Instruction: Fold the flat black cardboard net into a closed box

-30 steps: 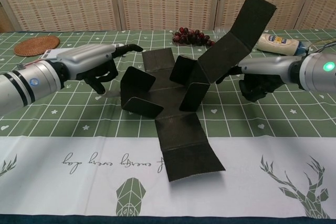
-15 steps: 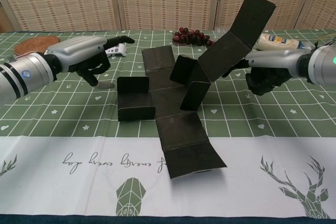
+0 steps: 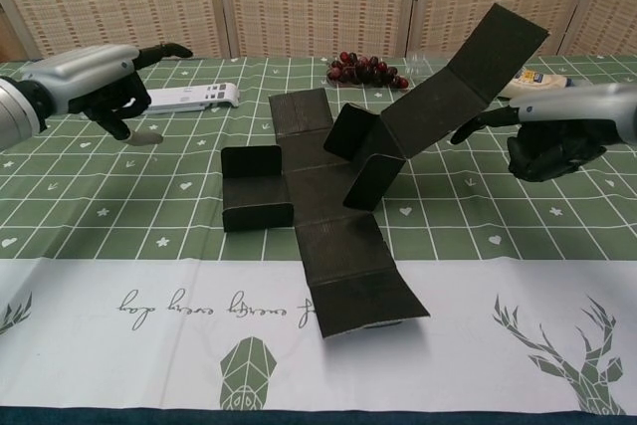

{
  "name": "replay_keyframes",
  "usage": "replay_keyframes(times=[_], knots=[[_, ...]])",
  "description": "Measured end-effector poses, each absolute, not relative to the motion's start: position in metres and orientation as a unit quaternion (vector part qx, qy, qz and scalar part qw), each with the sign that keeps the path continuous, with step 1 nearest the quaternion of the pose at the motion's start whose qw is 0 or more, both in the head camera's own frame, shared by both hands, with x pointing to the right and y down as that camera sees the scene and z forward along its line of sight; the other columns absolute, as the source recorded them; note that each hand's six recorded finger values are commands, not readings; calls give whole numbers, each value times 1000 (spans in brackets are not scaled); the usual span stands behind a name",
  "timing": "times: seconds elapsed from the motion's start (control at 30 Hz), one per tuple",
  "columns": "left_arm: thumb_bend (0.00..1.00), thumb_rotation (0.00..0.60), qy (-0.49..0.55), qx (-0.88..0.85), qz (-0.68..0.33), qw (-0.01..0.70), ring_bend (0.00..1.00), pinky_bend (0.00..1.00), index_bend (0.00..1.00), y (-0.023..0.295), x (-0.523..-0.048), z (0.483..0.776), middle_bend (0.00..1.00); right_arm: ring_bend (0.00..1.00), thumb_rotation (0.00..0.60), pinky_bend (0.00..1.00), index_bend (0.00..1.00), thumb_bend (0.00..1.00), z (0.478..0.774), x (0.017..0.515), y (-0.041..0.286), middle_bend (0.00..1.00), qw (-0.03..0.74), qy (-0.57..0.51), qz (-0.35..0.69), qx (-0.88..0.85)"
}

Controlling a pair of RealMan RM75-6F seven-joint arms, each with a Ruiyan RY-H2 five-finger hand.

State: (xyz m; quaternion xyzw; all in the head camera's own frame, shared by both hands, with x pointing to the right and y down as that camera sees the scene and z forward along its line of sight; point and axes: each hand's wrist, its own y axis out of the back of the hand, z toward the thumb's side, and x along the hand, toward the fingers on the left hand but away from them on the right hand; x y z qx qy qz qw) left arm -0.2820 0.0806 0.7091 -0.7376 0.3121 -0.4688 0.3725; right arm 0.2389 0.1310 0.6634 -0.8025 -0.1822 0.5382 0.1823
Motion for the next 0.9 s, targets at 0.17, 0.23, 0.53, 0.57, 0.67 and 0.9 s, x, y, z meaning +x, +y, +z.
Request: replay_keyframes(times=[0.17, 0.23, 0.53, 0.57, 0.67, 0.9], knots=[[245, 600, 318, -730, -478, 370, 894, 998, 0, 80, -291, 706, 867, 856, 600, 987, 92, 393, 652, 239, 141, 658, 159, -180, 516, -822], [245, 600, 319, -729, -479, 370, 894, 998, 0, 80, -293, 705, 867, 853, 600, 987, 92, 392, 648, 239, 144, 658, 155, -181, 507, -828], [245, 600, 324, -724, -484, 370, 886, 994, 0, 80, -298, 700, 860, 828, 600, 987, 92, 393, 634, 249, 140, 645, 189, -203, 486, -829], [244, 600, 325, -723, -485, 370, 882, 993, 0, 80, -299, 699, 858, 817, 600, 987, 92, 393, 634, 251, 139, 638, 197, -204, 488, -825], [244, 600, 328, -719, -490, 369, 844, 986, 0, 80, -304, 697, 835, 755, 600, 986, 92, 392, 635, 258, 134, 604, 227, -206, 499, -811], [245, 600, 336, -707, -502, 367, 624, 902, 0, 84, -318, 689, 657, 590, 600, 862, 92, 392, 639, 279, 126, 494, 269, -222, 534, -770]])
